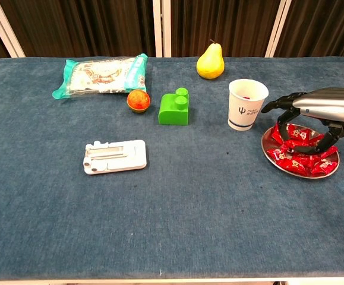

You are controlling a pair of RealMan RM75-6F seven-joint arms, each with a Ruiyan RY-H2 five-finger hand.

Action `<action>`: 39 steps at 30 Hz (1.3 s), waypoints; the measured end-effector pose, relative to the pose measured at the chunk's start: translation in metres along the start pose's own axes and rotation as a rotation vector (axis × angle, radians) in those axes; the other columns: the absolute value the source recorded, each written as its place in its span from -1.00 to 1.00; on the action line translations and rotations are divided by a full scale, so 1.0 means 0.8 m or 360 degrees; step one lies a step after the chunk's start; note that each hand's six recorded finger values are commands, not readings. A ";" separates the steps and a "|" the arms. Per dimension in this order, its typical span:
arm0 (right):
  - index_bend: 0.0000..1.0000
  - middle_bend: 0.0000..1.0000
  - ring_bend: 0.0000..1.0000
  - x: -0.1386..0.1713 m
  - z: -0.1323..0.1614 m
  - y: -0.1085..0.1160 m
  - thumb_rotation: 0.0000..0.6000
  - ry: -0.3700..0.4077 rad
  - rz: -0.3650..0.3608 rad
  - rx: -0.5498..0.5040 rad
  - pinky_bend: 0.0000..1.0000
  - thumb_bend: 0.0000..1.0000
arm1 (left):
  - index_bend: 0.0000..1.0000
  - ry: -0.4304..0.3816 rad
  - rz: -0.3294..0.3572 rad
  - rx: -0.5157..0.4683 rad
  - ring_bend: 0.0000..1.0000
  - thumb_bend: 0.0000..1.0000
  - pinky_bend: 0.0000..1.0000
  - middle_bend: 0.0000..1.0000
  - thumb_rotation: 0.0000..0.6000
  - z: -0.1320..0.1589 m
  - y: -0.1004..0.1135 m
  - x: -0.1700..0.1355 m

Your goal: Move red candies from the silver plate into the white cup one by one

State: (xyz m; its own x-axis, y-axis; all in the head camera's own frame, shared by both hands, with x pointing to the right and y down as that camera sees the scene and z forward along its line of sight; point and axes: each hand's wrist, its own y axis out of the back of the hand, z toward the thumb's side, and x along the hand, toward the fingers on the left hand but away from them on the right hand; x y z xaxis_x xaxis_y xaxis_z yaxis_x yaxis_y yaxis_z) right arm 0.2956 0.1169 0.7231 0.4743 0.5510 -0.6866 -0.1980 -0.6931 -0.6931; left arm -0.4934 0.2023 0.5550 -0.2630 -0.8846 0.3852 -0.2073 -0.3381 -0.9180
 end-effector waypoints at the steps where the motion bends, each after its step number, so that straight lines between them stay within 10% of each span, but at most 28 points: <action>1: 0.15 -0.78 -0.88 0.000 -0.001 0.001 1.00 -0.0002 0.0002 0.0005 -0.99 0.10 | -0.68 0.0000 0.0000 0.0000 -1.00 -0.31 -1.00 -1.00 1.00 0.000 0.000 0.000; 15: 0.28 -0.78 -0.88 0.006 -0.001 0.008 1.00 -0.0007 -0.0012 -0.0014 -0.99 0.31 | -0.68 -0.0001 0.0003 0.0002 -1.00 -0.31 -1.00 -1.00 1.00 0.000 0.000 0.000; 39: 0.28 -0.78 -0.88 0.022 0.000 0.123 1.00 0.0034 -0.0357 -0.0032 -0.99 0.31 | -0.68 -0.0015 -0.0001 0.0004 -1.00 -0.31 -1.00 -1.00 1.00 0.004 -0.002 0.000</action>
State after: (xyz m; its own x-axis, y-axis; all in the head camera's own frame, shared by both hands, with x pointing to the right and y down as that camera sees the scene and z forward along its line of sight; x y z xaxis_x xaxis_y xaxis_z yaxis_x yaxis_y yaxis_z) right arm 0.2844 0.0585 0.6425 0.5227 0.6824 -0.5109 -0.0686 -0.5637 -0.8231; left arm -0.4904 0.2019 0.5558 -0.2538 -0.8875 0.3846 -0.2048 -0.3393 -0.9181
